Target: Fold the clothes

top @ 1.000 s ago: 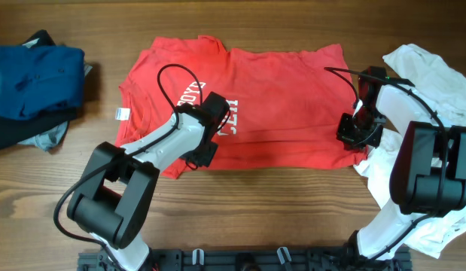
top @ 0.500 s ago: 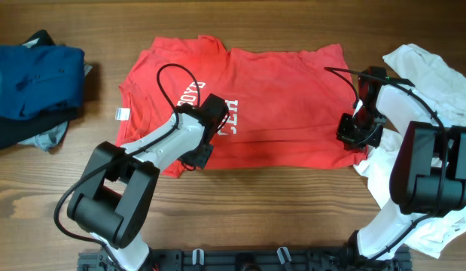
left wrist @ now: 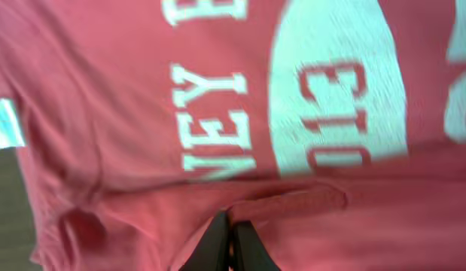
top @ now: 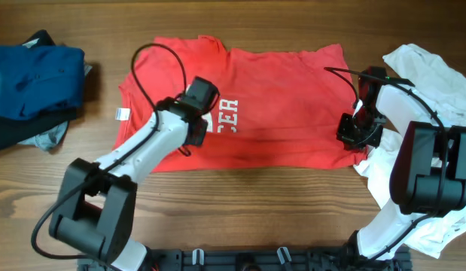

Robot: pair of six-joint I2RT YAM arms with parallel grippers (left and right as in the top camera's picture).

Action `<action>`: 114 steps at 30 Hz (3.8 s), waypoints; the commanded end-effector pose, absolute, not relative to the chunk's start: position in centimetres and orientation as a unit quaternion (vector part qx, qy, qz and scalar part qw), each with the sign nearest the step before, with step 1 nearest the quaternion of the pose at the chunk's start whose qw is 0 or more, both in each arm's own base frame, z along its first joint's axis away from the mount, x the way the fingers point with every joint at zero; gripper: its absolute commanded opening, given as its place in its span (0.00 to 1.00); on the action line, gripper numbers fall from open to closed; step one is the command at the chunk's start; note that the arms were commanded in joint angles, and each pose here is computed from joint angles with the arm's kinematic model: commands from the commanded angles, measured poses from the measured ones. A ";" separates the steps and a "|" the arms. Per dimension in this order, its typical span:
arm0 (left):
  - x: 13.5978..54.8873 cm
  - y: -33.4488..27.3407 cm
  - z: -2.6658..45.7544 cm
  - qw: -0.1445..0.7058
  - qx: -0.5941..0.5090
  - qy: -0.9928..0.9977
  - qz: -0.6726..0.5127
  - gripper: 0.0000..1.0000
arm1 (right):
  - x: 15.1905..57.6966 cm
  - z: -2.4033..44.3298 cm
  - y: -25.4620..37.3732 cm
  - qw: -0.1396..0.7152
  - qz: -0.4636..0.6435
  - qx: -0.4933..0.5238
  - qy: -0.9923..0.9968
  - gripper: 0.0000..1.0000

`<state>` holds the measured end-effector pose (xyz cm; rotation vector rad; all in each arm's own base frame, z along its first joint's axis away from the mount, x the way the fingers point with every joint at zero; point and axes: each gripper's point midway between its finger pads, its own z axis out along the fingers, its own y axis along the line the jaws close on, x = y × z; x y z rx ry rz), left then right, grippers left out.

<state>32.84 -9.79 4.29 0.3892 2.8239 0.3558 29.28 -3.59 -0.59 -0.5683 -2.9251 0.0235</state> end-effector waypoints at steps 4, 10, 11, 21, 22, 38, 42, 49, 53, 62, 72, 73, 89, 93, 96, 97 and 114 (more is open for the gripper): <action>35.6 -8.8 5.2 0.180 0.088 0.973 0.111 0.07 | 29.4 -2.3 -4.9 0.080 0.031 -0.194 -0.977 0.06; 35.2 -8.8 3.1 0.153 0.093 0.977 0.113 0.18 | 29.4 -2.4 -4.9 0.079 0.031 -0.194 -0.977 0.06; 34.9 -8.7 3.0 0.146 0.094 0.978 0.115 0.18 | 29.4 -2.3 -4.9 0.079 0.031 -0.194 -0.977 0.06; 31.3 -6.9 2.5 0.080 0.015 0.987 0.136 0.14 | 29.4 -2.4 -4.9 0.079 0.031 -0.193 -0.977 0.06; 31.2 -6.8 2.4 0.079 0.002 0.988 0.136 0.13 | 29.4 -2.4 -4.9 0.079 0.031 -0.192 -0.978 0.06; 23.9 -0.5 -2.2 -0.028 -0.175 0.973 0.146 0.12 | 28.2 -2.1 -3.3 0.110 -0.013 -0.160 -0.981 0.06; 22.1 -0.1 -1.8 -0.065 -0.172 0.970 0.161 0.12 | 26.7 -1.7 -3.0 0.143 -0.014 -0.161 -0.977 0.06; 20.5 0.2 -1.3 -0.097 -0.167 0.966 0.173 0.12 | 24.8 -1.1 -2.8 0.182 -0.010 -0.173 -0.968 0.05; 20.3 0.0 -1.3 -0.102 -0.168 0.966 0.169 0.12 | 22.2 -2.7 -2.4 0.198 -0.005 -0.197 -0.960 0.05; 21.8 -0.3 -1.0 -0.063 -0.174 0.971 0.152 0.23 | 24.6 -0.5 -2.6 0.109 -0.013 -0.211 -0.971 0.06; 31.6 -3.5 9.8 0.187 -0.117 0.975 0.026 0.73 | 31.4 11.0 -3.5 -0.185 -0.032 -0.175 -0.967 0.35; 33.0 -3.8 11.5 0.220 -0.109 0.969 0.016 0.76 | 31.8 12.0 -3.4 -0.207 -0.034 -0.157 -0.965 0.39; 55.4 -1.4 7.6 0.252 -0.112 0.955 -0.109 0.76 | 32.1 13.5 -1.5 -0.229 -0.078 -0.101 -0.965 0.47; 55.7 -1.3 2.4 0.229 -0.072 0.966 -0.095 0.76 | 31.2 13.1 -1.4 -0.209 -0.079 -0.103 -0.969 0.48; 55.8 -1.3 0.6 0.220 -0.067 0.969 -0.093 0.77 | 31.0 12.9 -1.3 -0.204 -0.079 -0.105 -0.970 0.48; 56.0 -1.4 0.5 0.224 -0.066 0.968 -0.094 0.77 | 30.9 12.9 -1.3 -0.201 -0.079 -0.106 -0.971 0.48; 57.8 0.1 2.0 0.270 -0.073 0.959 -0.054 0.76 | 30.8 12.8 -1.5 -0.199 -0.075 -0.115 -0.970 0.49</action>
